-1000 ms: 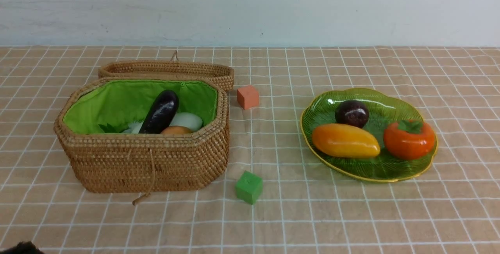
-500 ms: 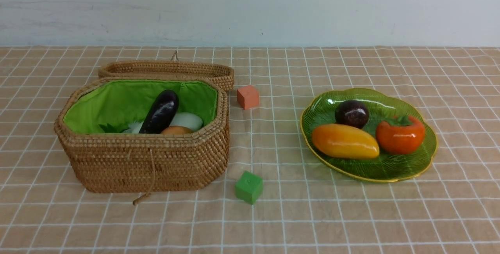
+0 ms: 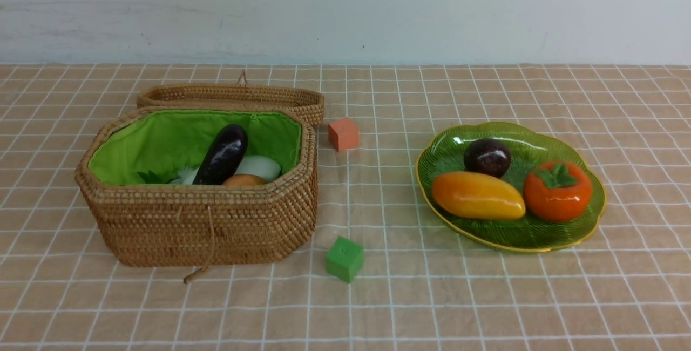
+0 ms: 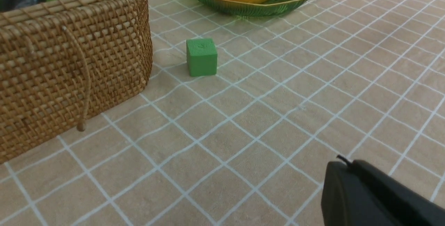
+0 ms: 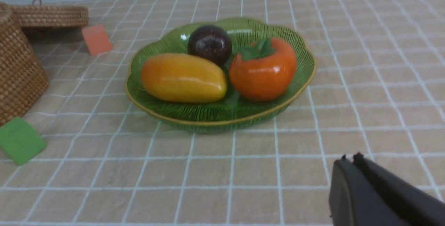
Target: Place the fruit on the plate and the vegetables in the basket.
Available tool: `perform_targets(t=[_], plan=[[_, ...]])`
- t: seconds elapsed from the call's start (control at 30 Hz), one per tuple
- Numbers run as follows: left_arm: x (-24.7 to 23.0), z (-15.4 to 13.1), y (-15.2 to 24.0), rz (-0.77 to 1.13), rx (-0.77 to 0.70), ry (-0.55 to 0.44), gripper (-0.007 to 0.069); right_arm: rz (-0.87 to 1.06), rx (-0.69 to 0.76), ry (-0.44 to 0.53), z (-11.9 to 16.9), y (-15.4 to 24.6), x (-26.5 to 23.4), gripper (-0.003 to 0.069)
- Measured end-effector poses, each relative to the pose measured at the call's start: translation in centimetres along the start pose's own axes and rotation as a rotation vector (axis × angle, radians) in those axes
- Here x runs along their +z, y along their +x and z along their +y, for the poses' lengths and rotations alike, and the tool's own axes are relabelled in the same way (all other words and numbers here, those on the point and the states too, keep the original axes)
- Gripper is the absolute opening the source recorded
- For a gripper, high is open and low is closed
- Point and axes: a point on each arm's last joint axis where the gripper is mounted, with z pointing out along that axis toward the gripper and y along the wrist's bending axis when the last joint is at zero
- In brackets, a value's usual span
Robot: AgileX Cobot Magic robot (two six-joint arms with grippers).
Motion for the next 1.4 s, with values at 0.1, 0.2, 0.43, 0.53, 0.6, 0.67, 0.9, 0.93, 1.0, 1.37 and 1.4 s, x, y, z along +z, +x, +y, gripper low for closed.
perform_targets(t=[0.1, 0.2, 0.43, 0.53, 0.6, 0.67, 0.9, 0.93, 1.0, 1.37, 1.4], plan=[[0.0, 0.0, 0.3, 0.028, 0.000, -0.006, -0.0013, -0.018, -0.031, -0.019, 0.1, 1.4, -0.6, -0.0018], [0.0, 0.1, 0.4, 0.039, 0.000, -0.006, -0.0013, 0.011, -0.063, -0.017, 0.1, 1.8, -0.7, -0.0018], [0.0, 0.1, 0.6, 0.065, 0.001, -0.011, -0.0007, 0.128, 0.008, 0.005, -0.1, 2.8, -0.8, -0.0018], [0.0, 0.1, 0.6, 0.066, 0.001, -0.011, -0.0003, 0.129, 0.028, 0.012, -0.2, 2.8, -0.8, -0.0018], [0.0, 0.1, 0.6, 0.068, 0.001, -0.011, -0.0002, 0.129, 0.036, 0.015, -0.2, 2.8, -0.8, -0.0018], [0.0, 0.1, 0.6, 0.068, 0.001, -0.011, -0.0001, 0.131, 0.040, 0.016, -0.2, 2.8, -0.8, -0.0018], [0.0, 0.1, 0.6, 0.068, 0.001, -0.011, 0.0006, 0.131, 0.047, 0.016, -0.2, 2.8, -0.8, -0.0014], [0.0, 0.1, 0.6, 0.068, 0.001, -0.011, 0.0006, 0.131, 0.047, 0.016, -0.2, 2.8, -0.8, -0.0014], [0.0, 0.1, 0.6, 0.068, 0.001, -0.011, 0.0008, 0.132, 0.046, 0.016, -0.2, 2.8, -0.8, -0.0012], [0.0, 0.7, -0.2, -0.025, 0.057, -0.107, 0.0018, 0.133, 0.047, 0.016, -0.2, 2.8, -0.8, -0.0004], [0.0, 0.8, -0.4, -0.058, 0.029, -0.137, 0.0016, 0.133, 0.047, 0.016, -0.2, 2.8, -0.8, -0.0003]])
